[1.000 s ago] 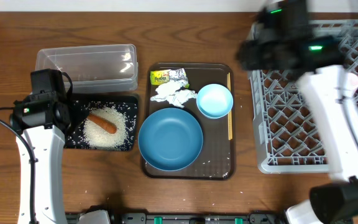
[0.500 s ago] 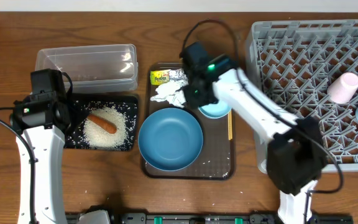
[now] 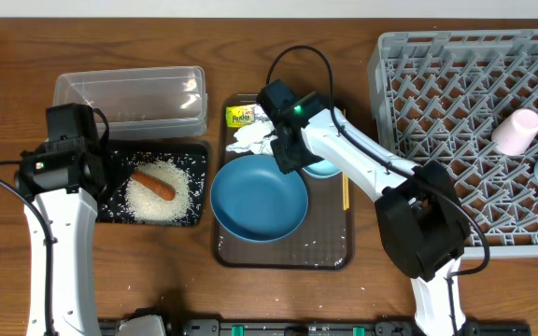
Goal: Sort waste into correct bins and load items into the dishwasher rack
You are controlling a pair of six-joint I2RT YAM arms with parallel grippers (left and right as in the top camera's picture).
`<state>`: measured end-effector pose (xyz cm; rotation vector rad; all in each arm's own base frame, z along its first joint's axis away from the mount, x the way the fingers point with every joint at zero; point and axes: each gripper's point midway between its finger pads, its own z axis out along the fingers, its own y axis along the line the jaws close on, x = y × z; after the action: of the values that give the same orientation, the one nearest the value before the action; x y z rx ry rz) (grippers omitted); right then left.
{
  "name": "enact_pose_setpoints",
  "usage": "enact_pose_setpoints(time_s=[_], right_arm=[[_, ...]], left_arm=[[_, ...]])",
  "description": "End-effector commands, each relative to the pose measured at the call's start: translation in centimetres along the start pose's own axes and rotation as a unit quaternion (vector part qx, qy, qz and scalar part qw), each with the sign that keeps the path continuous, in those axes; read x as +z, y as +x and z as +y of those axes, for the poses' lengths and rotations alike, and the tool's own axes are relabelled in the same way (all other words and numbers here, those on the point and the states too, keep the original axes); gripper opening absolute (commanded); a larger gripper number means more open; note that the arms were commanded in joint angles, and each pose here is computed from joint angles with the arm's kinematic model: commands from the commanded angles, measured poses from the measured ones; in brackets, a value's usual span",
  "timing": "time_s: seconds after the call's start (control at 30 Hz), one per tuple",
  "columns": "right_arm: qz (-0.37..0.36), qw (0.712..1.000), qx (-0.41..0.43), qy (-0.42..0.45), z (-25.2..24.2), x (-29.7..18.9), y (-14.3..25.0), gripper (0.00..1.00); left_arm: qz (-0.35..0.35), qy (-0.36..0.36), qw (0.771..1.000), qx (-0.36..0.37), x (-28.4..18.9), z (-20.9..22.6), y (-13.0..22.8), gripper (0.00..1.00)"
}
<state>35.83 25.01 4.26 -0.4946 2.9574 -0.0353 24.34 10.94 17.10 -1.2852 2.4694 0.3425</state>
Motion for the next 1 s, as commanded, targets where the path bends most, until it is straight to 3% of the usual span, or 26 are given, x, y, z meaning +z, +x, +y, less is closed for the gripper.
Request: enact_pose_setpoints(time_s=[0.0,0.43,0.73,0.97], right_arm=[[0.000,1.000,0.007,0.019,-0.7,0.4,0.1,0.47],[-0.006,0.998,0.007,-0.068,2.1,-1.8,-0.3,0.48],[-0.041,0.998,0.028,-0.049,-0.3,-3.8,-1.6,0.55],[-0.046,0.996,0.054,-0.049,-2.0,-3.4,-2.4,0.49]], left_arm=[[-0.006,-0.006,1.000,-0.005,-0.2,0.2,-0.4,0.98],[-0.006,-0.006,1.000,-0.005,-0.2,0.2,-0.4,0.98],[-0.006,-0.006,1.000,-0.005,-0.2,0.2,-0.4,0.98],[-0.006,-0.006,1.000,-0.005,-0.2,0.2,-0.4,0.98]])
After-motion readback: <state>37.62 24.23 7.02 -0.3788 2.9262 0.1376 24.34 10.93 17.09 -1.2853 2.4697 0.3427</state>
